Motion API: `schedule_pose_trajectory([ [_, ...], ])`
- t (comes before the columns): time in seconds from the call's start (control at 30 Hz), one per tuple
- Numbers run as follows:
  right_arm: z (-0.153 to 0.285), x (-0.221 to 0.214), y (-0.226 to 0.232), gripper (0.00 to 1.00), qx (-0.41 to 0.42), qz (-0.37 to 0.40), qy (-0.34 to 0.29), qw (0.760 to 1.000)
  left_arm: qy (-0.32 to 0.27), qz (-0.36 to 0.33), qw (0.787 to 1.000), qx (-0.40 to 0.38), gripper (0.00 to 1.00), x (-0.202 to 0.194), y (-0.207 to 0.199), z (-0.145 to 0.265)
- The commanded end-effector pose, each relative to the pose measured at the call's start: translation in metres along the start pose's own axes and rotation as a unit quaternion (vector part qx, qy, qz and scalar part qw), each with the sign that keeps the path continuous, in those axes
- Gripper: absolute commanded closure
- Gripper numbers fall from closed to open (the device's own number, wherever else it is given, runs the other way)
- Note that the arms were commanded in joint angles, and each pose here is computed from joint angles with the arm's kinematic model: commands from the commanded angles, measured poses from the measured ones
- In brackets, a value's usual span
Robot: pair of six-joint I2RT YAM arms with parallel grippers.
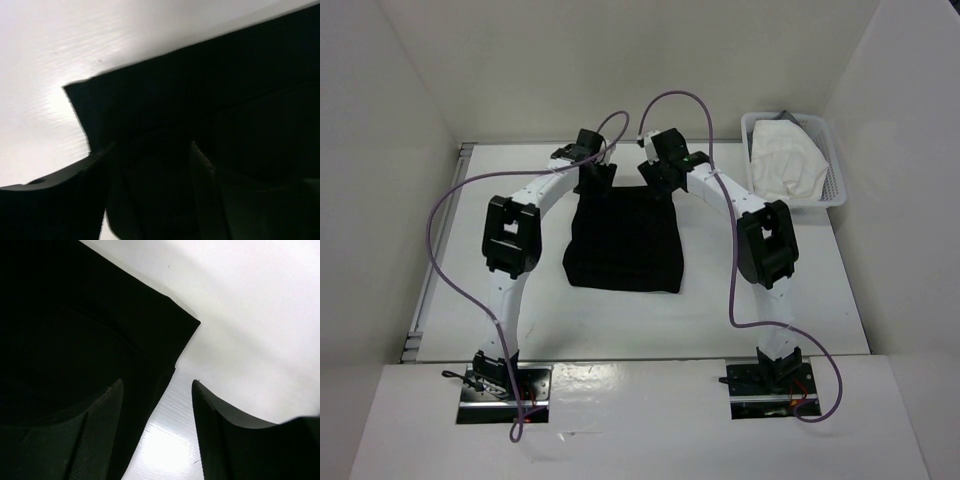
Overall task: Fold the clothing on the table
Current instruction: Flatten the skirt out
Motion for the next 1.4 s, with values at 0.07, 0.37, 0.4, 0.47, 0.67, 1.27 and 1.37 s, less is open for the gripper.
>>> schedule_pose_trajectory([
  [0.07,0.018,0.016,0.0,0.39,0.004,0.006,-0.03,1.0,0.023,0.015,0.998,0.059,0.36,-0.005,0.01,-0.015],
  [0.37,0.016,0.011,-0.011,0.39,-0.002,0.0,-0.024,1.0,0.01,0.03,0.993,0.114,0.34,0.008,0.026,-0.014],
  [0.4,0.016,0.011,-0.011,0.39,-0.002,0.0,-0.024,1.0,0.004,0.035,0.992,0.119,0.32,0.014,0.027,-0.01],
  [0.47,0.016,0.011,-0.011,0.39,-0.002,0.0,-0.024,1.0,0.011,0.034,0.992,0.119,0.32,0.011,0.027,-0.015],
  [0.67,0.018,0.013,-0.011,0.39,-0.002,0.0,-0.024,1.0,0.018,0.034,0.992,0.119,0.32,0.012,0.027,-0.025],
  [1.27,0.014,0.01,-0.011,0.39,-0.002,0.005,-0.02,1.0,0.044,0.019,0.994,0.097,0.61,-0.001,0.017,-0.05],
  [1.37,0.013,0.006,-0.01,0.39,-0.002,0.005,-0.015,1.0,0.049,0.014,0.994,0.097,0.68,-0.004,0.018,-0.054],
])
Point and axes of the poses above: each gripper's point midway between its finger pads, its own z axis back along the fingers, its own y axis along the line the jaws close on, x = y × z, the point moved 2 cm from there along z, back along the fingers, and after that the axes turned 7 degrees about -z, right-handed, at the moved point
